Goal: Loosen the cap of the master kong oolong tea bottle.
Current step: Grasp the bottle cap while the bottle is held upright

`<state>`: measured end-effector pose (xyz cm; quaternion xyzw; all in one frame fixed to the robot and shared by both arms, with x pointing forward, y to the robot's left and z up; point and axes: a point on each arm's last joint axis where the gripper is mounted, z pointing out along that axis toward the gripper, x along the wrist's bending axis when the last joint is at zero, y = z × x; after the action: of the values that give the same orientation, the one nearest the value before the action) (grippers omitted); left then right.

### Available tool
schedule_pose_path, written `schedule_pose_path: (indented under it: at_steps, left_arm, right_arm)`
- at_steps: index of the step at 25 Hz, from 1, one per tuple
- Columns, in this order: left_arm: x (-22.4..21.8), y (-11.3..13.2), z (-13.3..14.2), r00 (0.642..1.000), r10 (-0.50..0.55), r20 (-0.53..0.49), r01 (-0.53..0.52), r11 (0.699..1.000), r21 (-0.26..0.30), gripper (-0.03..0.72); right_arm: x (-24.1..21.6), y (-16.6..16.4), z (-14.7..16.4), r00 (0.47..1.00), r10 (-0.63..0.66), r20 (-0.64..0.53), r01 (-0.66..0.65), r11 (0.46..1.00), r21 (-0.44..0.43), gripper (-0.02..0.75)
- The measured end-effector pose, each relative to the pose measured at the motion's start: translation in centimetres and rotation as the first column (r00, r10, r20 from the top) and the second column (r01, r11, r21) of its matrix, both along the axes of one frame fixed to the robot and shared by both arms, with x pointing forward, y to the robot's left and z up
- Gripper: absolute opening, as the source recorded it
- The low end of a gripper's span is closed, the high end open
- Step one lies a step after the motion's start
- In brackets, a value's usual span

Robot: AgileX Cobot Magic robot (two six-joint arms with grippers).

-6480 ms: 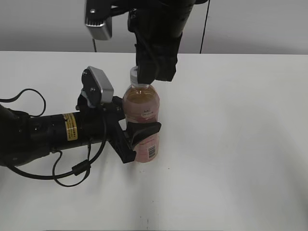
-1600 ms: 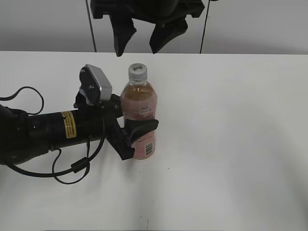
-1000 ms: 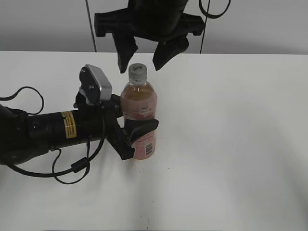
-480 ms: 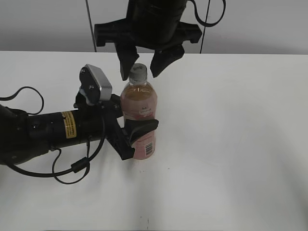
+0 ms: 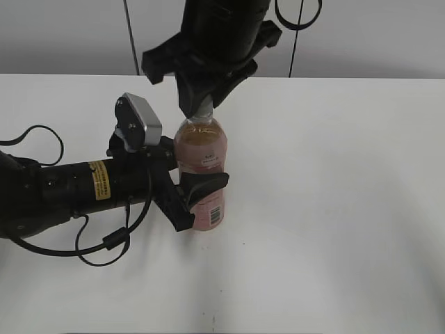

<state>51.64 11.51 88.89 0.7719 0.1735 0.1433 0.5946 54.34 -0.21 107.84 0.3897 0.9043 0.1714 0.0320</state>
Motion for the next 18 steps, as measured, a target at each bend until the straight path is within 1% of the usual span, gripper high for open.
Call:
schedule_pose_path:
  at_steps: [2, 3, 4, 6, 8, 9, 11, 12, 16, 18]
  left_arm:
    - [0.0, 0.0, 0.0, 1.0, 0.0, 0.0, 0.0, 1.0, 0.0, 0.385]
    - [0.01, 0.0, 0.0, 1.0, 0.001, 0.0, -0.001, 1.0, 0.0, 0.385]
    - [0.01, 0.0, 0.0, 1.0, 0.001, 0.0, -0.001, 1.0, 0.0, 0.385]
    - [0.02, 0.01, 0.0, 1.0, 0.003, -0.002, -0.003, 1.0, -0.002, 0.385]
    - [0.02, 0.01, 0.0, 1.0, 0.003, -0.003, -0.003, 1.0, -0.002, 0.385]
    - [0.02, 0.01, 0.0, 1.0, 0.003, -0.003, -0.003, 1.0, -0.002, 0.385]
    - [0.02, 0.01, 0.0, 1.0, 0.003, -0.004, -0.003, 1.0, -0.002, 0.385]
    - [0.02, 0.01, 0.01, 1.0, 0.004, -0.004, -0.004, 1.0, -0.003, 0.385]
    - [0.03, 0.01, 0.0, 1.0, 0.005, -0.005, -0.005, 1.0, -0.002, 0.385]
    - [0.03, 0.01, 0.0, 1.0, 0.005, -0.005, -0.005, 1.0, -0.002, 0.385]
  right_arm:
    - [0.01, 0.01, 0.01, 0.979, 0.196, 0.057, -0.194, 0.98, -0.045, 0.273]
    - [0.02, 0.01, 0.01, 0.956, 0.282, 0.08, -0.277, 0.958, -0.069, 0.273]
    - [0.02, 0.01, 0.01, 0.916, 0.387, 0.104, -0.378, 0.92, -0.101, 0.273]
    - [0.01, 0.0, 0.1, 0.804, 0.578, 0.143, -0.555, 0.814, -0.17, 0.273]
    - [0.02, -0.01, 0.1, 0.67, 0.725, 0.16, -0.687, 0.687, -0.238, 0.273]
    - [0.02, -0.01, 0.1, 0.623, 0.765, 0.163, -0.722, 0.642, -0.259, 0.273]
    - [0.02, -0.01, 0.1, 0.577, 0.8, 0.164, -0.751, 0.598, -0.279, 0.273]
    - [0.02, -0.01, 0.1, 0.563, 0.81, 0.164, -0.759, 0.585, -0.284, 0.273]
    - [-0.01, -0.03, 0.19, 0.536, 0.828, 0.165, -0.774, 0.56, -0.296, 0.273]
    - [-0.06, -0.09, 0.34, 0.529, 0.832, 0.168, -0.776, 0.555, -0.299, 0.273]
